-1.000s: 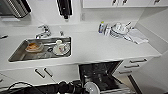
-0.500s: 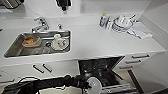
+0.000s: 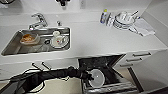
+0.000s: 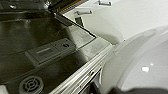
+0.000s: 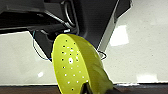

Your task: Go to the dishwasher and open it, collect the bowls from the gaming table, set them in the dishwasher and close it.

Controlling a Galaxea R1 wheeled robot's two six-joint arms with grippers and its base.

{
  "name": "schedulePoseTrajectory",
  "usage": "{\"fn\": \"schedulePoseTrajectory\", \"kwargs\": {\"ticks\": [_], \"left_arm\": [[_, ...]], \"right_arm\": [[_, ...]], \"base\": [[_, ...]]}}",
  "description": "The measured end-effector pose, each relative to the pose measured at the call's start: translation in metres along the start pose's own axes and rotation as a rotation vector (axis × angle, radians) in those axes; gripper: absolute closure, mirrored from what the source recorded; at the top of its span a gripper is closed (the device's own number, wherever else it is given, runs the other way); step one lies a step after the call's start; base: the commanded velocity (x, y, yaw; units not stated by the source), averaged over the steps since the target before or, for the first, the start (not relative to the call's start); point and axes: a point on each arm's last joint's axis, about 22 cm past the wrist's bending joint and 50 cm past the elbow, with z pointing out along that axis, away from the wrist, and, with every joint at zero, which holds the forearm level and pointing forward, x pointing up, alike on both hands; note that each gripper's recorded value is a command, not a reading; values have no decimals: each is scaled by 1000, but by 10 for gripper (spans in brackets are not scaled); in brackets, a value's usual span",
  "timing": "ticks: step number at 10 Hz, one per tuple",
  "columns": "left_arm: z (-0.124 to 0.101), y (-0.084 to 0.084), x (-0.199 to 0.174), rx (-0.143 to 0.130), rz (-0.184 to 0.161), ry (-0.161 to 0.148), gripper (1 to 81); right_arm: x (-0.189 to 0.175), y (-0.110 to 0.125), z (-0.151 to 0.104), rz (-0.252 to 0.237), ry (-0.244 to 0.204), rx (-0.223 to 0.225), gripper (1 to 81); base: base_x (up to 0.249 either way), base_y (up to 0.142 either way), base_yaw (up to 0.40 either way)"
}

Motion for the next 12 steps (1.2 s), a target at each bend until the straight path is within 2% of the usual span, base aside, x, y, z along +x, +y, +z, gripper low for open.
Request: {"fn": "schedulePoseTrajectory", "kwargs": {"ticks": [1,2,4,5,6,8,9,10,11,12], "left_arm": [[9,6,3,-3,2,-8,10],[17,14,6,-9,-2,-14,10],[18,23,22,-5,23,-6,10],[17,21,21,-1,21,-7,10],[17,13,14,5,4,-12,10],[8,-21,-12,35,-51,-25,10],[1,-39,-37,49,-82,-42,10],[-8,-55,-66,63,-96,-65,10],[-17,-61,-94,65,-87,-84,10],[-23,-69,-131,67,-93,-109,10]], "right_arm": [[0,0,0,1,-1,0,811],[0,0,0,1,0,0,811],[2,-1,1,2,2,1,811],[5,-1,1,6,6,2,811],[9,-2,1,21,18,11,811],[18,2,-9,42,46,35,811],[28,10,-20,50,64,47,811],[41,17,-34,65,84,65,811],[57,22,-50,75,108,91,811],[76,32,-72,85,137,112,811]], "base": [[0,0,0],[0,0,0],[0,0,0],[0,0,0],[0,0,0],[0,0,0],[0,0,0],[0,0,0],[0,0,0],[0,0,0]]}}
